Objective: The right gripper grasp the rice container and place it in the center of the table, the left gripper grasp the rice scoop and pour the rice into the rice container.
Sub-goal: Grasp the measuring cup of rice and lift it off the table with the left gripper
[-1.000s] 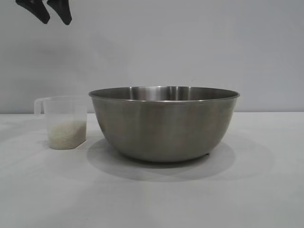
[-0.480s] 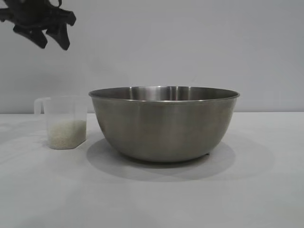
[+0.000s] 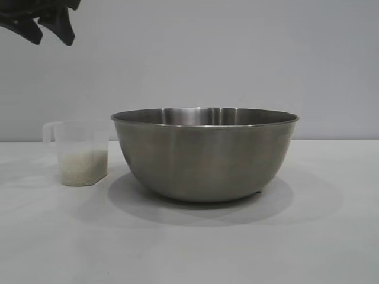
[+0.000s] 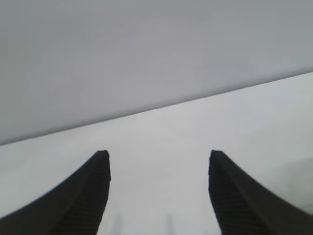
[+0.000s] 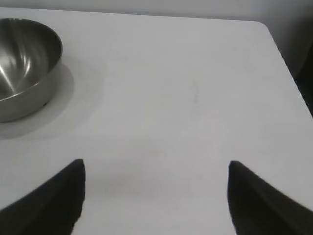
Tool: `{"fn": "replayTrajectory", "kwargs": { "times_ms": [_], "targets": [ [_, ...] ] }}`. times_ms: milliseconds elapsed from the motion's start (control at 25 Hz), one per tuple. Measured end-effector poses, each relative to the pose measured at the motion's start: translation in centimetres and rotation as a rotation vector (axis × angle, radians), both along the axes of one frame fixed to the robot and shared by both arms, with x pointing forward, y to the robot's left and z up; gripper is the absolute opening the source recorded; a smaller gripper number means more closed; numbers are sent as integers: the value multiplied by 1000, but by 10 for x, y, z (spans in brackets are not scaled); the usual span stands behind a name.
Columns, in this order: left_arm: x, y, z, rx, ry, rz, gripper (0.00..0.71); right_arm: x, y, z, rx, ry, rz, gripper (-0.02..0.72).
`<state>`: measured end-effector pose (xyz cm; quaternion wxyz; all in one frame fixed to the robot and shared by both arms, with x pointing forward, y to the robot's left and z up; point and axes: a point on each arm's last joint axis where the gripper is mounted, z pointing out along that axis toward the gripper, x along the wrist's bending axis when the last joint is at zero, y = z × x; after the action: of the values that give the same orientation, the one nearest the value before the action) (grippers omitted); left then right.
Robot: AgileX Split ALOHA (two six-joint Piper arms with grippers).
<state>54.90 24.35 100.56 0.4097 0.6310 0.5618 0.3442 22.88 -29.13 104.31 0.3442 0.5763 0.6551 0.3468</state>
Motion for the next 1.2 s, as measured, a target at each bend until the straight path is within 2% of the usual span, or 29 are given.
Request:
{"fn": "replayTrajectory", "kwargs": {
  "times_ms": [160,480,760,1080,1200],
  "targets": [
    [-32,4,-14,-17,-38,16,372,0,0,0,0,0,0,511],
    [-91,-13,-49,-37,-148,-70,372,0,0,0,0,0,0,511],
    [-130,-1,-70,-33,-264,-71,372,0,0,0,0,0,0,511],
    [-133,1,-115,37,-56,-69,372,0,0,0,0,0,0,511],
    [-125,-2,-123,43,-30,-67,372,0,0,0,0,0,0,511]
  ]
}}
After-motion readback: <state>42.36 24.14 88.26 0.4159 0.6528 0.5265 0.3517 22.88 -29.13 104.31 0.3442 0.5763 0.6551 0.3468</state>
